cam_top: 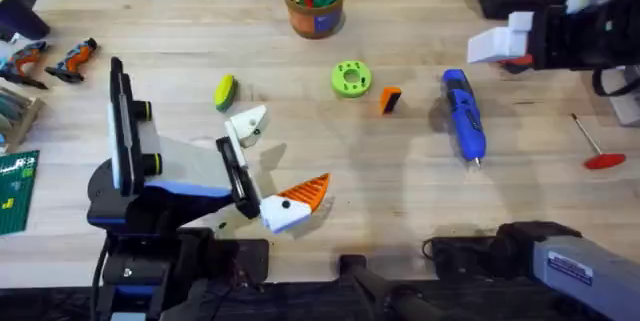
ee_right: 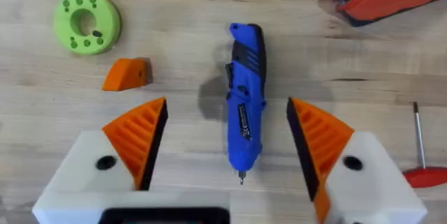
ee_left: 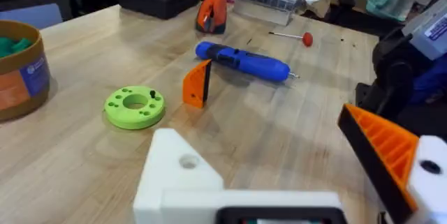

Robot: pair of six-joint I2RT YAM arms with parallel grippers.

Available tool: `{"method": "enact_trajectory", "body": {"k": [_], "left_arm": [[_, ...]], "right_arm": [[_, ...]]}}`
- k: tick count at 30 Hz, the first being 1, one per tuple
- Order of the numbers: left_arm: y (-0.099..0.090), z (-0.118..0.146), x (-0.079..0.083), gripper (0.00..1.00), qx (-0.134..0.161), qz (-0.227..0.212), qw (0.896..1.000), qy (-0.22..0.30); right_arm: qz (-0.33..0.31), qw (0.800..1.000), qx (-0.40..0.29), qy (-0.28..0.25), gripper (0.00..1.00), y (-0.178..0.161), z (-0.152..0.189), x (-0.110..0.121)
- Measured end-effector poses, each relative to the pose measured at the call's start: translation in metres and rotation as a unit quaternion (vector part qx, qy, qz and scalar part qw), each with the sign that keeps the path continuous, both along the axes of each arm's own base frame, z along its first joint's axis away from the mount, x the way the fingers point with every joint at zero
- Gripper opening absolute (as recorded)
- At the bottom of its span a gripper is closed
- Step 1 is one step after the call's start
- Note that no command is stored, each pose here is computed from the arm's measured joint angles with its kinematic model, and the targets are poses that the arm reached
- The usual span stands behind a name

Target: Pick up the gripper from the table and insert it into the empty holder that is missing its gripper. Then pick up a screw, insert it into the mounting hole, and use the screwdriver to tighten it. Finally, clean up the table by picking up the vegetable and placing it into the bucket.

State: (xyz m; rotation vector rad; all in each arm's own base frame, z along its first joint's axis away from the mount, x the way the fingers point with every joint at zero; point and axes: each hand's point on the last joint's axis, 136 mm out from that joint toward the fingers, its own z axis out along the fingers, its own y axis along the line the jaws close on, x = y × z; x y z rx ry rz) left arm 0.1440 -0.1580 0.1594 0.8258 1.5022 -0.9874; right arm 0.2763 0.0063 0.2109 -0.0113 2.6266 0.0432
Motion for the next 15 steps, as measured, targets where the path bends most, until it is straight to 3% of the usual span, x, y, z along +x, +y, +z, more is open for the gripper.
{"method": "enact_trajectory", "body": {"k": [15], "left_arm": [[-0.0010,0.0000,-0.0023,0.985,0.008,-0.008,1.000,-0.019]], "right_arm": [[0.000,1.000,0.000,0.000,0.992,0.0000,0.0000,0.0000]]}}
